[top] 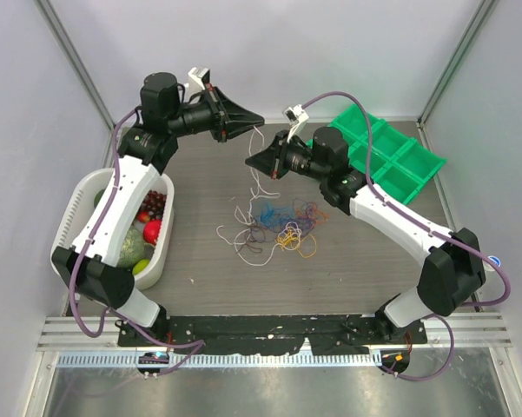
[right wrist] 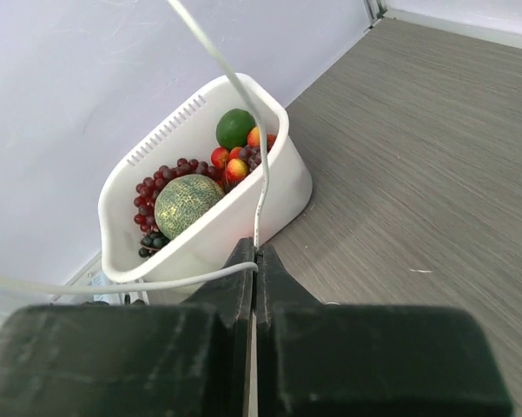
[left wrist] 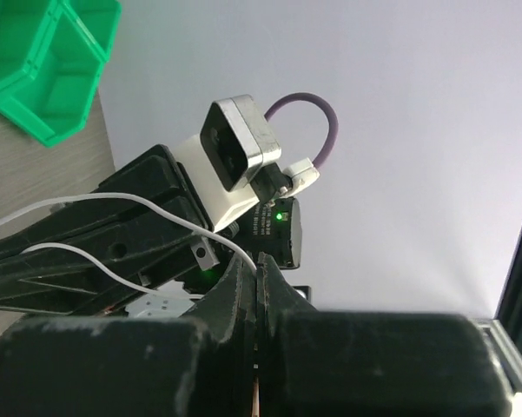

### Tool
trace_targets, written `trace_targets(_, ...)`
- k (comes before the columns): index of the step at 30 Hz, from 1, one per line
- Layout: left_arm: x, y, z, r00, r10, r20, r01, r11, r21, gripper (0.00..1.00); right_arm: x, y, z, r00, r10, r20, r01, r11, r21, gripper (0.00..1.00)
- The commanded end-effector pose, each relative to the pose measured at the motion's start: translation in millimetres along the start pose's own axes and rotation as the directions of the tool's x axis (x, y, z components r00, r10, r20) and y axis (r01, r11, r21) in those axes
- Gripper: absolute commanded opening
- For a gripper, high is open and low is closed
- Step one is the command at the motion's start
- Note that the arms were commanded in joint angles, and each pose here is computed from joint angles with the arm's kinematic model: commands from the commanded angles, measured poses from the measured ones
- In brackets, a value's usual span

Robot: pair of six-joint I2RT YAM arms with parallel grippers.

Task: Untangle the cables

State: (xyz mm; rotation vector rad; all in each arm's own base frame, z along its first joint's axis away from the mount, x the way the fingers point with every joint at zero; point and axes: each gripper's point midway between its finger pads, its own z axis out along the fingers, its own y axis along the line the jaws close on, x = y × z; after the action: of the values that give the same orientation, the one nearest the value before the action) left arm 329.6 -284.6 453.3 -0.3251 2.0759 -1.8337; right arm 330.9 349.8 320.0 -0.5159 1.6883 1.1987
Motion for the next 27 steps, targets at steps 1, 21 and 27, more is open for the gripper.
trace_targets(1,9.6,-40.2,-24.1,0.976,0.21,0.057,-0.214,0.974,0.079,0.03,-49.2,20.1,-14.1,0.991,0.004,0.133,-0.006,1.0,0.014,0.01)
trace_targets(21,17.2,68.7,-72.9,0.85,0.523,0.063,-0.469,0.807,-0.358,0.88,-203.3,-73.2,-254.4,0.913,-0.198,0.357,-0.178,0.592,0.786,0.01)
trace_targets(27,25.9,54.5,-72.7,0.82,0.572,0.033,-0.531,0.78,-0.33,0.92,-188.8,-123.4,-278.1,0.908,-0.273,0.317,-0.171,0.448,0.878,0.01)
